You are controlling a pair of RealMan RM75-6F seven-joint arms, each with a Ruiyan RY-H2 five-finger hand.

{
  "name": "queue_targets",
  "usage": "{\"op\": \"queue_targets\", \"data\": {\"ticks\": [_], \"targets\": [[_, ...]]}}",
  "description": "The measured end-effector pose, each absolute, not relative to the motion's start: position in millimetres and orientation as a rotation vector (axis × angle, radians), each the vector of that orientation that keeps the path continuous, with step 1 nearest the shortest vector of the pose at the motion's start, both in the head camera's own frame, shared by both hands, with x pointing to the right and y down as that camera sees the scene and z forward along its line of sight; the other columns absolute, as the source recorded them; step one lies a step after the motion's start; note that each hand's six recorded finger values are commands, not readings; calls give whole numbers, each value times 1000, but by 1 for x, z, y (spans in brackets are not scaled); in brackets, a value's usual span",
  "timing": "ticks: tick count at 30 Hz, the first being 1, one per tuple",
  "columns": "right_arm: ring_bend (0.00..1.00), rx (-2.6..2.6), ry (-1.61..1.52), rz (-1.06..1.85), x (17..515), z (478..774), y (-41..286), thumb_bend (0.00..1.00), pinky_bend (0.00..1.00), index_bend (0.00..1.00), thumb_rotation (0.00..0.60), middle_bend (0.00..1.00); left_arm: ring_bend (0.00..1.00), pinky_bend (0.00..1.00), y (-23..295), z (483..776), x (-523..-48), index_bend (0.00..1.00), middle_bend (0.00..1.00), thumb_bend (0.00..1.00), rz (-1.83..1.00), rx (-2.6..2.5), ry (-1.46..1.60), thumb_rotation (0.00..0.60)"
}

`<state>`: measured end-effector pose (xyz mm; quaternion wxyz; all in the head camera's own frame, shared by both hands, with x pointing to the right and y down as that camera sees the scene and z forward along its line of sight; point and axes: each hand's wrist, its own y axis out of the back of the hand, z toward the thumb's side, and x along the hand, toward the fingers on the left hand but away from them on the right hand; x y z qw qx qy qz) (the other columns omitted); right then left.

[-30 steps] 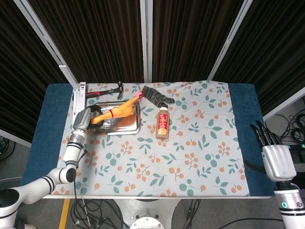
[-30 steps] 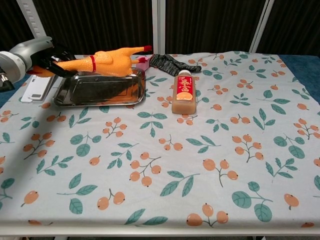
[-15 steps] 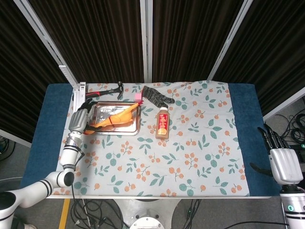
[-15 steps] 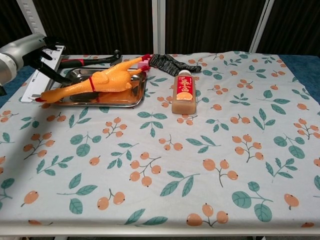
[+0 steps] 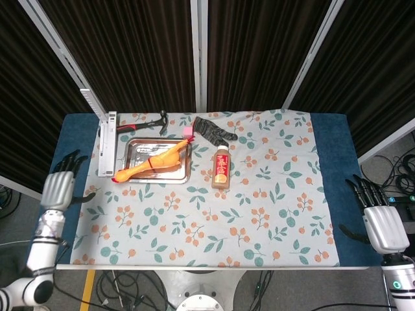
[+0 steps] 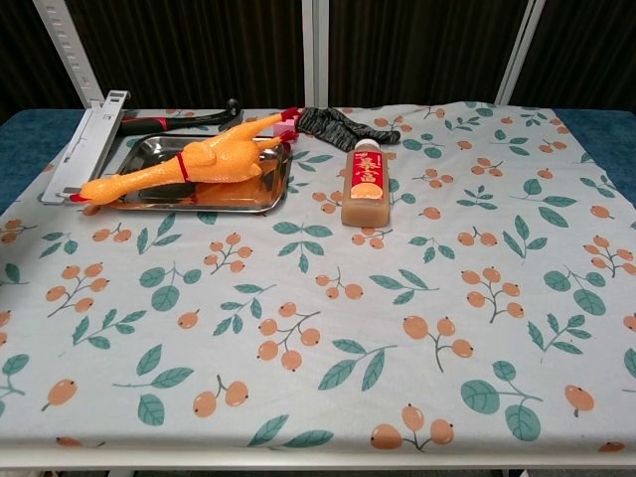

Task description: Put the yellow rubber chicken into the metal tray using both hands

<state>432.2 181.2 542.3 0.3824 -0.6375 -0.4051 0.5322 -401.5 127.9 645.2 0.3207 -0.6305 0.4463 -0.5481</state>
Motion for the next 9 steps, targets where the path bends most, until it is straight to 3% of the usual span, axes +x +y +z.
{"op": "queue_targets", "data": {"ticks": [9], "targets": [[0,-1612,-1127,1350,441,541,201,82,61,0,600,0,99,170,208,604,-437,229,155,93,-1506,-1584,1178,600]]}}
